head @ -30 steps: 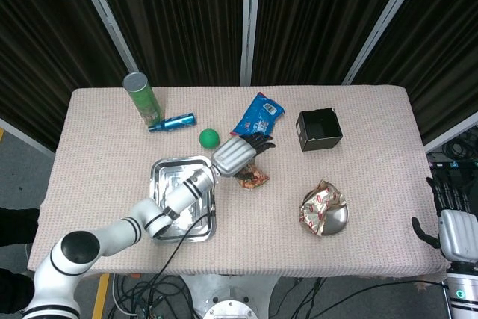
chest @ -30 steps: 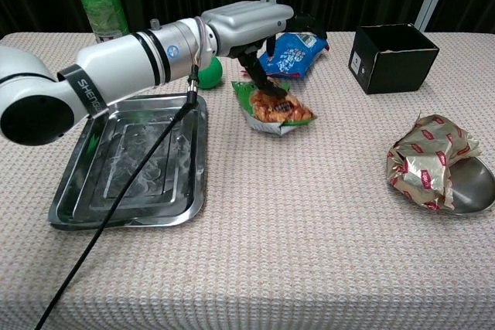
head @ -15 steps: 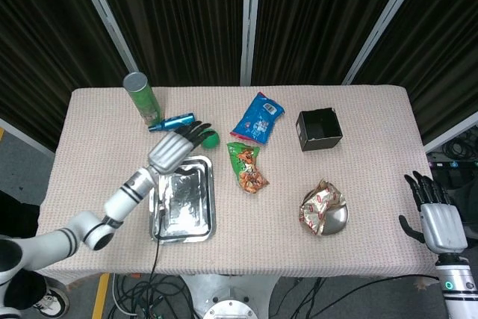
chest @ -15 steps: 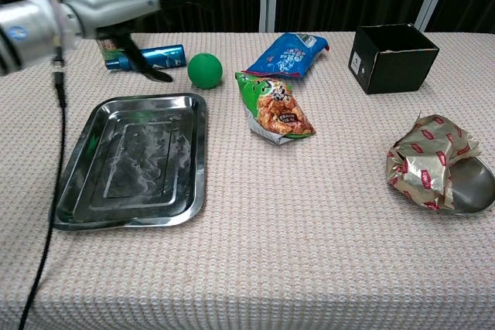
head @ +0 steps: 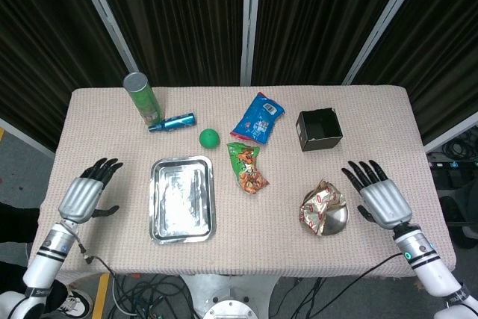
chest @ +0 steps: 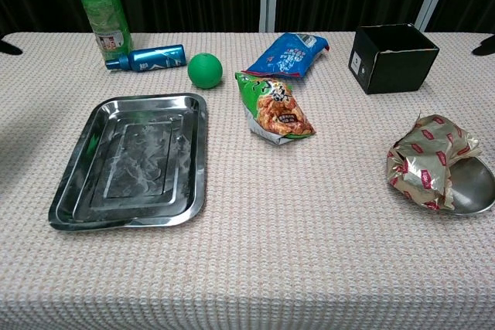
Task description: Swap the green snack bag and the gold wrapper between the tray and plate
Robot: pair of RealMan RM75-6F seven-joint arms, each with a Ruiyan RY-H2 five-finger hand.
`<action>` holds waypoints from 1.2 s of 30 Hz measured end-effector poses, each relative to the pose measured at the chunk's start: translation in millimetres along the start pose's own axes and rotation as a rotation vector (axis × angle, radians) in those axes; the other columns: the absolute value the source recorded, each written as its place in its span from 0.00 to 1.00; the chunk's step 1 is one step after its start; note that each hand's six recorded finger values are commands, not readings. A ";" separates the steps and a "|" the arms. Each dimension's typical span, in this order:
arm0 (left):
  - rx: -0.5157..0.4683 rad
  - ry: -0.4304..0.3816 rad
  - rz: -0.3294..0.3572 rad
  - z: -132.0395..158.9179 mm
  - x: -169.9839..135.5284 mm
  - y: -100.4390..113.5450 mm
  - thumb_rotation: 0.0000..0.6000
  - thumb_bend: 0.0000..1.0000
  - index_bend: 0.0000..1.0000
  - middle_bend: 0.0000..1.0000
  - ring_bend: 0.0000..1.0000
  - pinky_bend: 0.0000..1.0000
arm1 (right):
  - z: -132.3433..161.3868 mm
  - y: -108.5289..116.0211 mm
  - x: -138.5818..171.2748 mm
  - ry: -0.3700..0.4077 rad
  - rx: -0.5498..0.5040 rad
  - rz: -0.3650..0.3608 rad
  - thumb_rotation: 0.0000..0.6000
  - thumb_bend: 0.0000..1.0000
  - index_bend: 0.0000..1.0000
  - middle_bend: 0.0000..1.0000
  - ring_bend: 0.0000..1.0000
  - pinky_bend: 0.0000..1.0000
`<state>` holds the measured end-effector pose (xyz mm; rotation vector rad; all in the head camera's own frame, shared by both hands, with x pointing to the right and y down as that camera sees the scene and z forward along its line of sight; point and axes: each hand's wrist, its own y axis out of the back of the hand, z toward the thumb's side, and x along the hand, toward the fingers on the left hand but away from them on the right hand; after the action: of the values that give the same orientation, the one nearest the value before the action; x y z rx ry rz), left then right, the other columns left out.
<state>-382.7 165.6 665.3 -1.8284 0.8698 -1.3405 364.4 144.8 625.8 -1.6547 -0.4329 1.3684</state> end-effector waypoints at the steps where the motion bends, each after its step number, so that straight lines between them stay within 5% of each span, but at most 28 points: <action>1: -0.017 0.013 -0.002 -3.6 -5.8 -3.4 1.00 0.15 0.10 0.08 0.03 0.21 | 3.8 -0.8 -2.9 0.012 0.007 0.010 1.00 0.22 0.00 0.00 0.00 0.00; 12: -0.059 0.034 0.030 -17.8 -25.5 -5.9 1.00 0.15 0.10 0.08 0.03 0.21 | 60.7 -29.4 -32.7 0.136 0.029 0.118 1.00 0.23 0.00 0.01 0.00 0.00; 18: -0.066 0.041 0.037 -22.6 -31.1 -5.4 1.00 0.15 0.10 0.08 0.03 0.21 | 76.1 -45.8 -43.0 0.158 0.024 0.154 1.00 0.30 0.00 0.18 0.00 0.00; 29: -0.065 0.050 0.039 -29.9 -34.6 -7.6 1.00 0.15 0.10 0.08 0.03 0.21 | 76.7 -42.8 -43.9 0.152 0.017 0.064 1.00 0.35 0.50 0.57 0.36 0.28; 36: -0.071 0.063 0.047 -35.0 -35.5 -6.5 1.00 0.15 0.10 0.08 0.03 0.21 | 77.7 -20.4 -48.0 0.157 -0.004 -0.048 1.00 0.36 0.54 0.60 0.38 0.29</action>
<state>-424.3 193.6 660.8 -1.8169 0.9990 -1.3593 284.1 152.3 673.3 -1.7298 -0.3811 1.1933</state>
